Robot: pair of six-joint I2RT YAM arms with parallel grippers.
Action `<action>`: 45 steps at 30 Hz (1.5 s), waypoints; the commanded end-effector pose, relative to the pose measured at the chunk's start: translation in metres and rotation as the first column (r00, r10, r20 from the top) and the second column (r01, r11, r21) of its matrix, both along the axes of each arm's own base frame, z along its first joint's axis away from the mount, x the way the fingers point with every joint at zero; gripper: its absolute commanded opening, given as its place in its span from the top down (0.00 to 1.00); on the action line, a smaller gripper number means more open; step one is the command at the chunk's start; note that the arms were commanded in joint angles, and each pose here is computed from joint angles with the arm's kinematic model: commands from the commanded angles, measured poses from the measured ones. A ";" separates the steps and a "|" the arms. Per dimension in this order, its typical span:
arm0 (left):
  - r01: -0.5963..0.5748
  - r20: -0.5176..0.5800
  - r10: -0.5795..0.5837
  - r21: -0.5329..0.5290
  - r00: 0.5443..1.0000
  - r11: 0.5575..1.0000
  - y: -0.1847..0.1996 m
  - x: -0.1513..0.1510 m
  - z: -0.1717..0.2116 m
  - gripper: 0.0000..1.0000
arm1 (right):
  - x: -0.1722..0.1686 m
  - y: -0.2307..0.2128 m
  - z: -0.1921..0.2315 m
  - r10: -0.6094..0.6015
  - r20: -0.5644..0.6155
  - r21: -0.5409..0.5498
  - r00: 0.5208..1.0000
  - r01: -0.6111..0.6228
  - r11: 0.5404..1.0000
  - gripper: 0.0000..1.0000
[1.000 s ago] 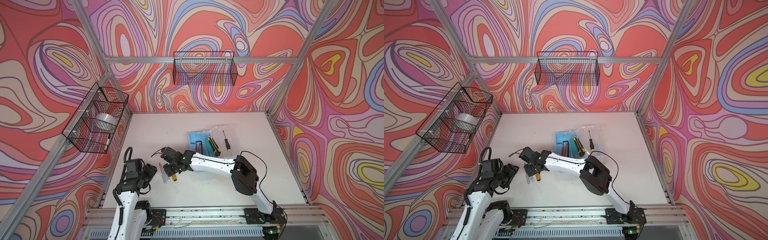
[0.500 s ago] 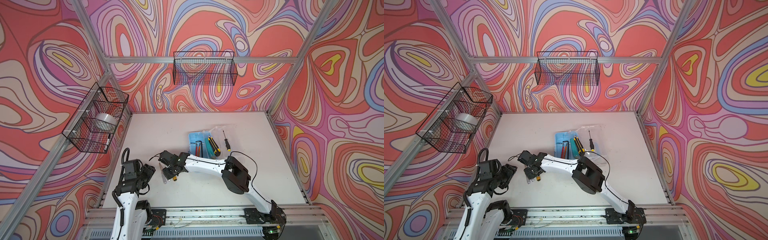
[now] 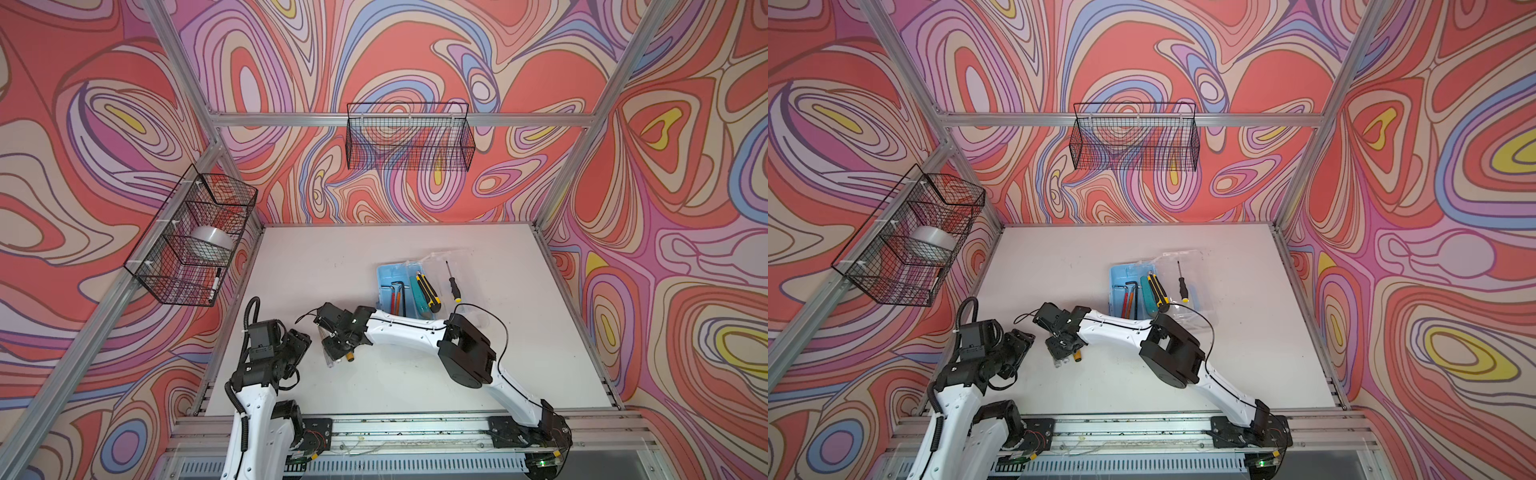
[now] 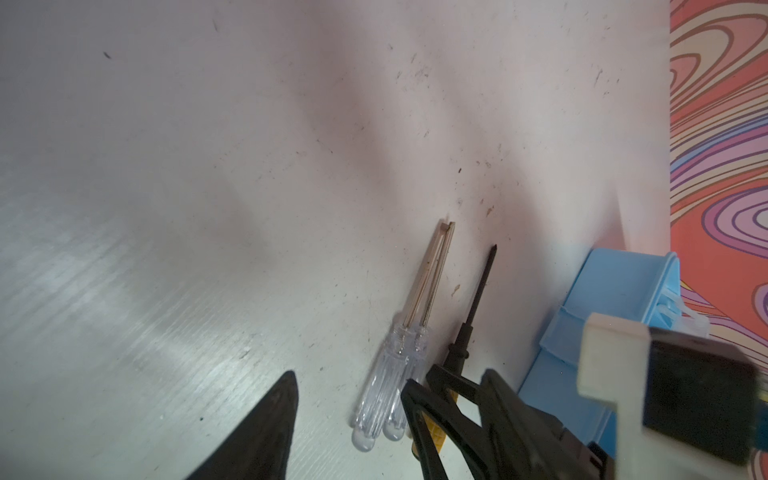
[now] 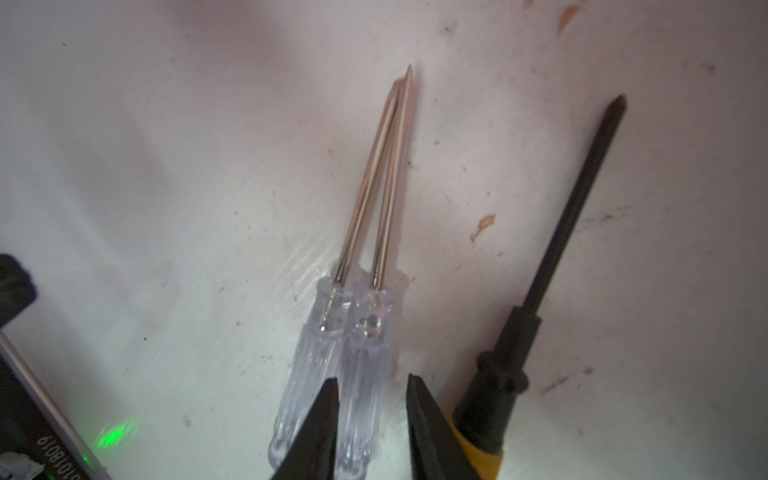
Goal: Pack the tool kit
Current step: 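Close the right gripper on one clear-handled screwdriver handle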
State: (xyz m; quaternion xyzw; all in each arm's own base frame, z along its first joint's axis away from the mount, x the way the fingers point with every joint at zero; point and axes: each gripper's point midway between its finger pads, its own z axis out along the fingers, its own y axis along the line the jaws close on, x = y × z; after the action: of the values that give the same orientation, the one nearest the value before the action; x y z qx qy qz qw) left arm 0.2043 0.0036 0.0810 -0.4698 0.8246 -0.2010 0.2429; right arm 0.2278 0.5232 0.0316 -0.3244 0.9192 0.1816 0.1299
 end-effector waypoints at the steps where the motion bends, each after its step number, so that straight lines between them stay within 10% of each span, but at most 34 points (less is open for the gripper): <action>1: -0.007 -0.012 0.007 0.002 1.000 1.000 0.001 -0.003 -0.005 0.31 | -0.003 -0.001 -0.009 0.013 0.003 -0.035 1.000 -0.013 0.999 0.71; 22: -0.014 -0.011 0.014 0.001 1.000 1.000 0.002 -0.005 -0.008 0.31 | 0.006 -0.012 -0.029 -0.010 0.069 -0.179 0.998 0.022 0.984 0.78; 45: -0.010 -0.010 0.010 0.000 1.000 1.000 0.001 -0.004 -0.007 0.31 | 0.023 0.004 0.042 -0.044 0.167 -0.014 0.985 0.047 0.999 1.00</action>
State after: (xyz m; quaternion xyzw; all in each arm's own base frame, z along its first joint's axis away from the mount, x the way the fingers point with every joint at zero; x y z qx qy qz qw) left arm 0.1996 0.0021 0.0716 -0.4713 0.8260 -0.2000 0.2357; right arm 0.2414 0.5248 0.0308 -0.3266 0.9220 0.1251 0.1658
